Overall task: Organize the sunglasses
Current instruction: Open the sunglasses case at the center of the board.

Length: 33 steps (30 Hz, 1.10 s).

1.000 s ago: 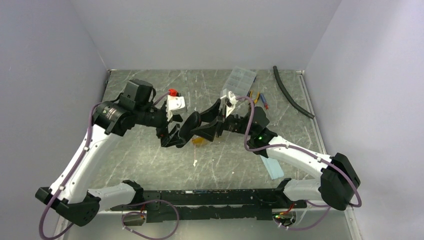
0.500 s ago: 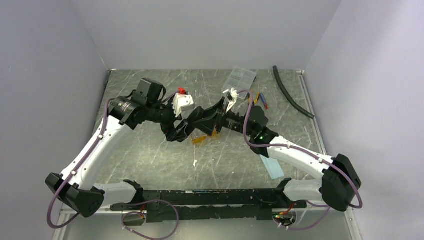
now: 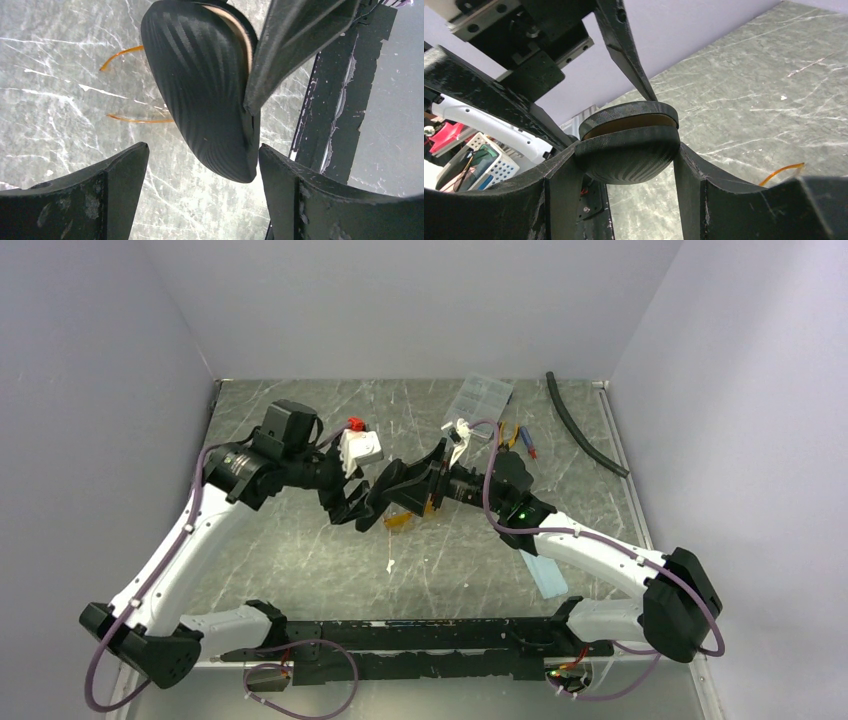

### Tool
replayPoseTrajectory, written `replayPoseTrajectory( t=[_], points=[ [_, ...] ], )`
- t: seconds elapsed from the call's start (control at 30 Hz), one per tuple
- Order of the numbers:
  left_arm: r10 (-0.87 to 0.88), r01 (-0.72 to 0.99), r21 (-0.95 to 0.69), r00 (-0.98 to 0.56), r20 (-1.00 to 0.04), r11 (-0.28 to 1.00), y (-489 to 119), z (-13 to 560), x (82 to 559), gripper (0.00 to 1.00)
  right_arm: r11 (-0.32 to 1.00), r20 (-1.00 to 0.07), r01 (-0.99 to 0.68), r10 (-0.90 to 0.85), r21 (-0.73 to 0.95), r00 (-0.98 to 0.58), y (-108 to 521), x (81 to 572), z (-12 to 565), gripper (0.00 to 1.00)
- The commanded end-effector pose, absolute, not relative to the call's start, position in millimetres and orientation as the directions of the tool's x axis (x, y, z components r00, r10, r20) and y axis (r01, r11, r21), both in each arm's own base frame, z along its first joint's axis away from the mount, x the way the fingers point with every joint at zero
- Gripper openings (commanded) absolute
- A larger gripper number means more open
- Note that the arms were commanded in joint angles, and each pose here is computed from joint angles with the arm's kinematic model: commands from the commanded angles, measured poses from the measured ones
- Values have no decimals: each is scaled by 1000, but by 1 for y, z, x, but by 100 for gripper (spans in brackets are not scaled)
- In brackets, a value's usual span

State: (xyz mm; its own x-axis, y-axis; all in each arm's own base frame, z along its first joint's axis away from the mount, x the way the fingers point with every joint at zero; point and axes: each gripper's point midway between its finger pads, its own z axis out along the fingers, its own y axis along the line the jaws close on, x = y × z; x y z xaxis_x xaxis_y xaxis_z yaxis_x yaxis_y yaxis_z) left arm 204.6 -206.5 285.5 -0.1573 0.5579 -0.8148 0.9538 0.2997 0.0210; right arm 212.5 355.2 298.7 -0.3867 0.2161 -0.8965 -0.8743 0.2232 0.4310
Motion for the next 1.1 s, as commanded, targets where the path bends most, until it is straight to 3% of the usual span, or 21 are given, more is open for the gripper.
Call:
replayPoseTrajectory(
  t=[0.0, 0.37, 1.07],
  points=[
    [534, 955, -13, -178, -826, 298, -216, 288, 210, 86, 182, -897, -904, 302, 386, -323, 355, 211, 341, 0],
    [527, 907, 79, -168, -833, 413, -207, 297, 235, 57, 159, -903, -910, 269, 383, -334, 357, 205, 334, 0],
    [534, 673, 310, -149, -832, 671, -168, 303, 296, 54, 54, -895, -912, 227, 406, -385, 368, 190, 334, 0]
  ],
)
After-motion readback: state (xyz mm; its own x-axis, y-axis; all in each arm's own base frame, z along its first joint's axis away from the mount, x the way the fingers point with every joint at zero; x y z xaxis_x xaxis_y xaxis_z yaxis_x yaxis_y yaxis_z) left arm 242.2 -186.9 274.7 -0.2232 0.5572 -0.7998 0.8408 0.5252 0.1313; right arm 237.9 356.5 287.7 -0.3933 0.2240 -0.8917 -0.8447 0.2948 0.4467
